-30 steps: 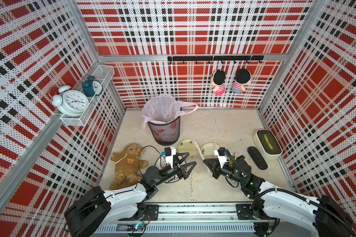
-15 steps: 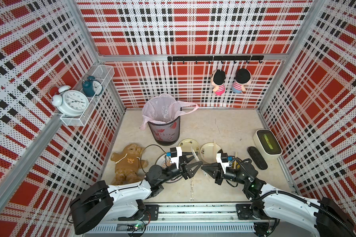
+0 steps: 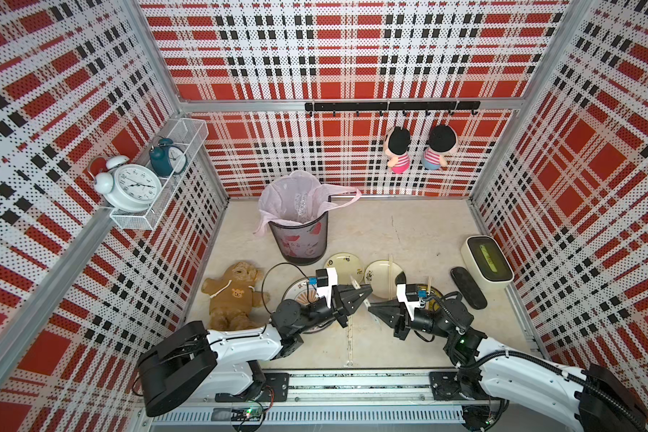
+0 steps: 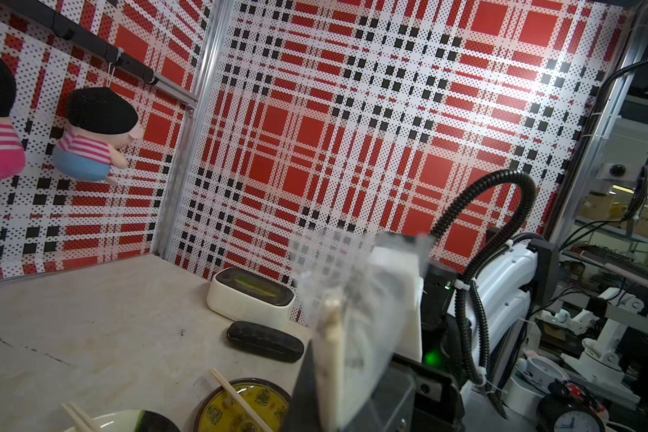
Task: Remove the packaging of disposable chopsticks
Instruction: Remove the packet bag from the disposable chopsticks.
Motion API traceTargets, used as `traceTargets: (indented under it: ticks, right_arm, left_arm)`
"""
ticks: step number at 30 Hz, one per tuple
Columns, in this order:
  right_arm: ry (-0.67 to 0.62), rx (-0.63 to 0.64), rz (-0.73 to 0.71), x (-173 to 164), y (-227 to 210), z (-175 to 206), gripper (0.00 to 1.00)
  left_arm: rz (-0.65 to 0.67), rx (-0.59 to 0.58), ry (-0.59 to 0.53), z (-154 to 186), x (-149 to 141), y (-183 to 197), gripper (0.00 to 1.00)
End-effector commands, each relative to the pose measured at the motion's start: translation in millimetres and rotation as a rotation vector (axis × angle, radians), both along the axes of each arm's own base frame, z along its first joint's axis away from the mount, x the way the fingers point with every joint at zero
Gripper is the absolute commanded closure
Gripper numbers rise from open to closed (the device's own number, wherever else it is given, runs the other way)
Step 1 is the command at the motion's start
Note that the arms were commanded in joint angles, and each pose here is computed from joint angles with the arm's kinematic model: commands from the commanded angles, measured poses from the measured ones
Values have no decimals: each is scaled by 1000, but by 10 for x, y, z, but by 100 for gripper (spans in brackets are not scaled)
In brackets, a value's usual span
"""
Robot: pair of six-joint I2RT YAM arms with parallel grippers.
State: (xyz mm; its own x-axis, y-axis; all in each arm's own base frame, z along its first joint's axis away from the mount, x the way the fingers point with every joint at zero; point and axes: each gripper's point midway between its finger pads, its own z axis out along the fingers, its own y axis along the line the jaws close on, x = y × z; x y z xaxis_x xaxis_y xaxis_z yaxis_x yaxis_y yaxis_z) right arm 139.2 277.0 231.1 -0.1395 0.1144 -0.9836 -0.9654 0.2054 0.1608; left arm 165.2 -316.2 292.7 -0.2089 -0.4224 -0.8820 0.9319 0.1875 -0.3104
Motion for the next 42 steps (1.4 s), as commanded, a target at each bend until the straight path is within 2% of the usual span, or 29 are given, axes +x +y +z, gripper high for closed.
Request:
traceTargets:
  ticks: [1, 2, 3, 4, 5, 6, 7, 8, 12, 20, 28, 30, 34, 38, 40, 42]
  right_arm:
    - [-33, 10, 13, -22, 2, 48, 100]
    - [-35, 11, 10, -16, 3, 52, 97]
    - [-32, 8, 0, 4, 3, 45, 86]
    - [-31, 3, -10, 22, 1, 38, 70]
    - [-26, -11, -32, 59, -6, 8, 43]
    - [-16, -28, -61, 109, -17, -32, 28]
    - [-4, -47, -87, 154, -29, -76, 21]
    - [3, -69, -106, 185, -38, -134, 19]
    - [-28, -91, -75, 117, -38, -264, 26]
    - [-30, -115, -42, 79, -4, -444, 53]
    - [-21, -130, -56, 99, -17, -522, 70]
    - [-23, -127, -57, 94, -25, -518, 78]
    - [-21, -129, -60, 92, -33, -532, 100]
    - [-25, -113, -55, 60, -54, -540, 100]
    - [-25, -111, -54, 51, -62, -553, 100]
    - [-28, -108, -50, 41, -64, -551, 100]
  left_arm:
    - [-10, -31, -37, 139, -23, -30, 100]
    - [-9, -31, -36, 143, -18, -32, 100]
    - [-8, -23, -35, 135, -10, -40, 100]
    - [-4, -11, -37, 130, -1, -52, 100]
    - [2, 15, -38, 108, 16, -77, 100]
    - [9, 46, -48, 95, 32, -104, 100]
    - [16, 74, -55, 77, 48, -127, 100]
    - [22, 101, -54, 60, 62, -142, 100]
    - [21, 176, -60, 25, 74, -192, 100]
    - [13, 166, -78, 144, 14, -136, 100]
    - [29, 179, -71, 124, 37, -126, 100]
    - [28, 177, -70, 126, 35, -126, 100]
    - [25, 176, -68, 128, 28, -127, 100]
    - [15, 176, -66, 138, 30, -157, 100]
    - [6, 167, -64, 158, 24, -170, 72]
    - [-1, 148, -71, 211, 8, -164, 66]
